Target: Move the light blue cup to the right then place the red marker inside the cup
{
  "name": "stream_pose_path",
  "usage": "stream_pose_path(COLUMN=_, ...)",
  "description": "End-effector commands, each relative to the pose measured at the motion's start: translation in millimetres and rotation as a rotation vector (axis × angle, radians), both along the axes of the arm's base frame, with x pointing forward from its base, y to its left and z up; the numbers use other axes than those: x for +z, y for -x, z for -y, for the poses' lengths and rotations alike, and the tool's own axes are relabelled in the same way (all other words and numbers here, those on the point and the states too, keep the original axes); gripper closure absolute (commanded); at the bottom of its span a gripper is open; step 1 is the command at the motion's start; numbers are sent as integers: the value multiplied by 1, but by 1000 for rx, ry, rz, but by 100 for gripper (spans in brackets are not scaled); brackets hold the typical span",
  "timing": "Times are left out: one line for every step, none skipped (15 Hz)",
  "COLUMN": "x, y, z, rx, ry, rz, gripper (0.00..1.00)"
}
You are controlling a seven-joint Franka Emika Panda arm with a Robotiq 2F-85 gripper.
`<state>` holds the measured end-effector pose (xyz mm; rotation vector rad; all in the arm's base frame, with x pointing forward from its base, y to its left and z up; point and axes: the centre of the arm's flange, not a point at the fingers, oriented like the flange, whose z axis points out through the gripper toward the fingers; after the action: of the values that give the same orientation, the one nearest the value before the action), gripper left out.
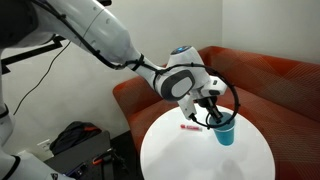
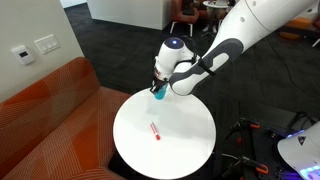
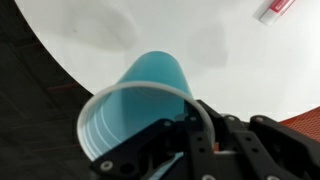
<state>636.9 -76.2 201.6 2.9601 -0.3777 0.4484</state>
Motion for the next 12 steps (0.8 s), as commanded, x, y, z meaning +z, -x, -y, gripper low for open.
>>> stream_pose_path(x=-18, y=-14, z=0, rx=34, ry=20, rz=-27, gripper=99)
stream_pose_path(x=-23, y=-15, z=1, rx=41, ry=19, rz=-36, gripper=99)
stream_pose_path(x=-28, y=-15, z=2, rx=41, ry=18, rz=-43, gripper=99)
stream_pose_path(x=-33, y=-16, z=3, rx=40, ry=19, rz=-49, gripper=99)
stream_pose_path(x=-37, y=-16, z=3, rx=40, ry=18, rz=-54, gripper=99)
stream_pose_path(x=-41, y=-17, z=3, rx=32, ry=15, rz=-52, gripper=99)
stream_pose_path(x=-43, y=-17, z=3, rx=30, ry=11, rz=-53, gripper=99)
stream_pose_path(x=-46, y=-17, z=4, rx=29, ry=11, rz=-55, gripper=99)
stream_pose_path(x=-48, y=-18, z=4, rx=27, ry=10, rz=-58, gripper=99)
stream_pose_path(x=-50, y=-18, z=5, rx=27, ry=10, rz=-61, gripper=99)
stream_pose_path(x=-52, y=-20, z=6, rx=26, ry=9, rz=-64, gripper=99)
stream_pose_path(x=-53, y=-22, z=6, rx=27, ry=7, rz=-67, gripper=99)
